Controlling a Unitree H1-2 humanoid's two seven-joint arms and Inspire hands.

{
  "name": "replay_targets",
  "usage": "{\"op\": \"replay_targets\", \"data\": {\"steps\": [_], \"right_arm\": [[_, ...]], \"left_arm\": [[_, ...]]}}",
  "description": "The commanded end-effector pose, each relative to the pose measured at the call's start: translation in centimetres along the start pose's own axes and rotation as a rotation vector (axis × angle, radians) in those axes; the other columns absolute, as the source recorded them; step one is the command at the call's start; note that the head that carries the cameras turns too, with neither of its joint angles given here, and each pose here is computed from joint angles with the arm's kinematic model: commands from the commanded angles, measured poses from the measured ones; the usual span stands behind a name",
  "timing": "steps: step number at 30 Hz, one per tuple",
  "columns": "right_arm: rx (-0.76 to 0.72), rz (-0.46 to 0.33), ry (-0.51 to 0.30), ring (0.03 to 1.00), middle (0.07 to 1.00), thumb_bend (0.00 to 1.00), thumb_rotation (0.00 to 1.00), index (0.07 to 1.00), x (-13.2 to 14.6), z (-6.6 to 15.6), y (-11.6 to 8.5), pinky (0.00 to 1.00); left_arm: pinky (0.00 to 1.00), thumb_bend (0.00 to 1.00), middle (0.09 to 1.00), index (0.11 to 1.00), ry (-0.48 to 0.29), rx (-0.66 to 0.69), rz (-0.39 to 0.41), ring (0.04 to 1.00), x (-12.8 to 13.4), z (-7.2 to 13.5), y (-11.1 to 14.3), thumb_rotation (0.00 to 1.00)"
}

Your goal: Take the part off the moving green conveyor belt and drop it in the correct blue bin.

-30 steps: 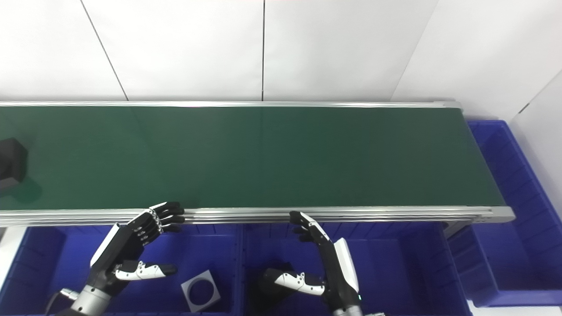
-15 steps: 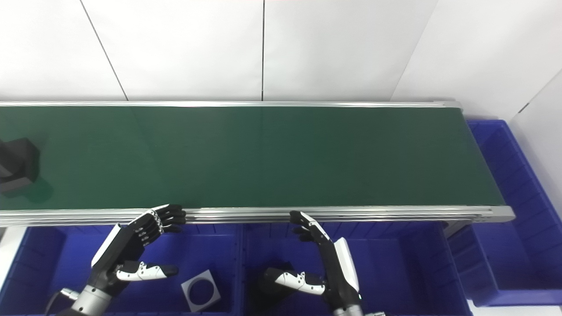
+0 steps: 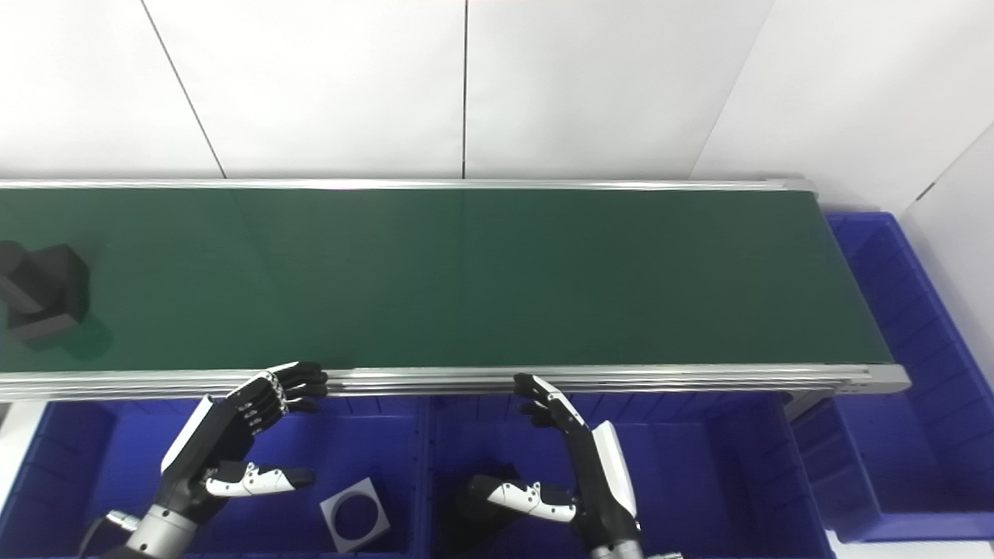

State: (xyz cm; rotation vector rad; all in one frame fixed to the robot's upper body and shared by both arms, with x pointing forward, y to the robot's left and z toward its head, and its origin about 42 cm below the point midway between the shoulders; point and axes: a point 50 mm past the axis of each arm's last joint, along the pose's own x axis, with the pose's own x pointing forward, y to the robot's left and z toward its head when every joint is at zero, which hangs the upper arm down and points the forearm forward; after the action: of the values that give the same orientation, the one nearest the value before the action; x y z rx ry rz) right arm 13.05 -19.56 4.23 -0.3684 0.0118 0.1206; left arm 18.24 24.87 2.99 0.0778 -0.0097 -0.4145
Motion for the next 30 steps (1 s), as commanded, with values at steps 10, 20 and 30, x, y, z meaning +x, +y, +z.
{"op": "replay_targets", "data": {"steps": [10,20,30], "right_arm": [[0.006,-0.028,-0.055,0.745,0.799,0.88,0.43,0.832,0.31,0.78,-0.17,0.72],[0.007,-0.025,-0.046,0.754,0.806,0.88,0.44,0.838,0.28,0.92,-0.15,0.72],[0.005,-0.026,-0.051,0.751,0.801,0.88,0.43,0.834,0.3,0.79,-0.19,0.71]], "left_arm": [[0.7,0.86,0.772,0.772,-0.062,0.019,0.003,0.742,0.34,1.15,0.2,0.21],[0.69,0.86,0.775,0.772,-0.062,0.013,0.001,0.741,0.34,1.09,0.32,0.2],[0.68,0.86,0.77,0.763,-0.068,0.028,0.003,0.736,0.41,0.99,0.28,0.21]]}}
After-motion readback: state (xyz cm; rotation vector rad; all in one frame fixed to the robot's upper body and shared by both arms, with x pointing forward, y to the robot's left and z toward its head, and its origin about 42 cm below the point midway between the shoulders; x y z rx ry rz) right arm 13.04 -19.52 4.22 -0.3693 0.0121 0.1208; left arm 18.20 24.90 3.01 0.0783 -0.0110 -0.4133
